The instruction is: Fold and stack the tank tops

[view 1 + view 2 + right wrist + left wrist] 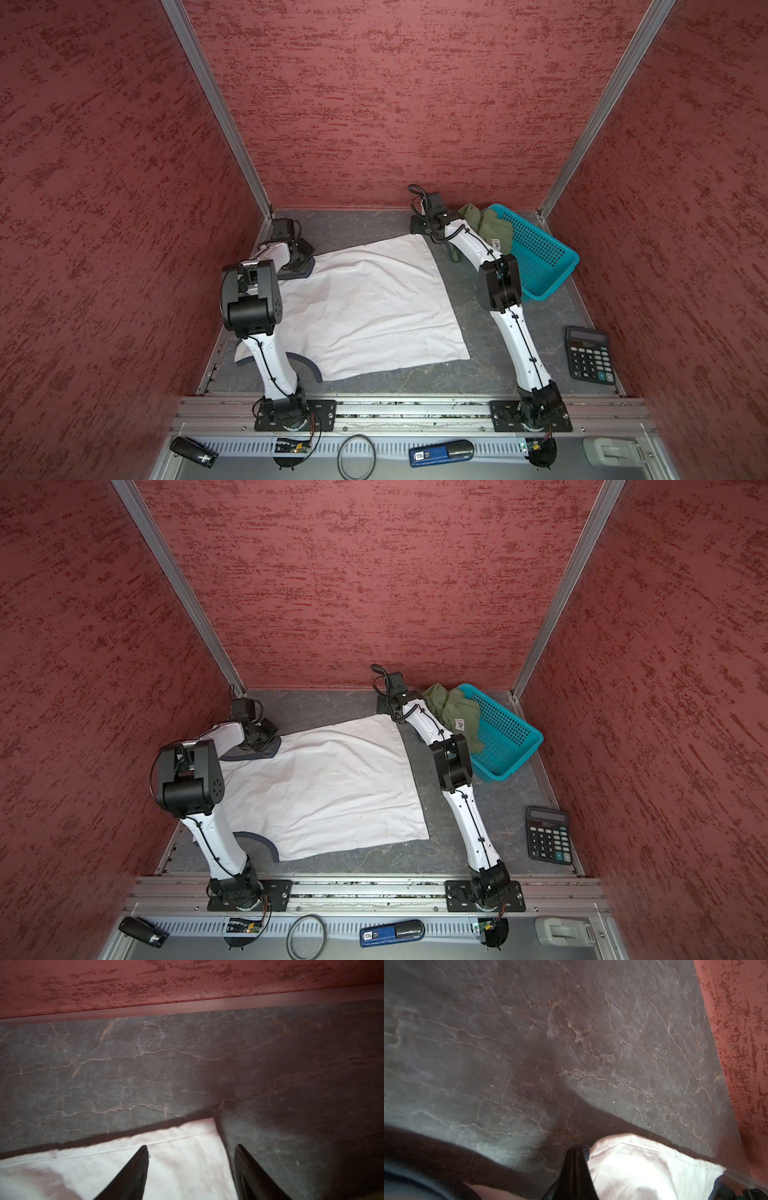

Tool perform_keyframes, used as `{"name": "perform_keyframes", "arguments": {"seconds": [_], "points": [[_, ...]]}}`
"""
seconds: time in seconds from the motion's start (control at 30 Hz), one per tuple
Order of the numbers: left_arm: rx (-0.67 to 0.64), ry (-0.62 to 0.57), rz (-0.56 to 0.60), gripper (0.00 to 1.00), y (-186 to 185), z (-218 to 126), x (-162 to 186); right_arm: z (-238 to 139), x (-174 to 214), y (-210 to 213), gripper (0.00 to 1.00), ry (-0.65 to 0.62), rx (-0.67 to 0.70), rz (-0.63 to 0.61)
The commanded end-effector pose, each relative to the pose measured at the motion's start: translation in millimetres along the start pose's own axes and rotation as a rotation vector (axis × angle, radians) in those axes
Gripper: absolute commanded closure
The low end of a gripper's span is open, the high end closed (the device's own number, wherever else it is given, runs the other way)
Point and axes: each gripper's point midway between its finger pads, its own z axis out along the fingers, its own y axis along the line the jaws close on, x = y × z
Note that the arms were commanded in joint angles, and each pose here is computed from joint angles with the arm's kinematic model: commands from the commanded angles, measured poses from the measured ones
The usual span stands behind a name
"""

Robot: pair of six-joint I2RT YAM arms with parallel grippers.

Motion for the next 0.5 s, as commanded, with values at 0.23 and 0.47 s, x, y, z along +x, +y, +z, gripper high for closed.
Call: {"name": "perform_keyframes", "arguments": {"seconds": [0.23, 0.47], "points": [[0.069, 0.013, 0.008, 1.0, -15, 3, 2, 36, 17, -17, 0.46, 0.034, -0.024, -0.021], [0.102, 0.005, 0.028, 1.0, -24, 0, -2, 49, 29, -16, 0.59, 0.06, -0.053, -0.029]]}}
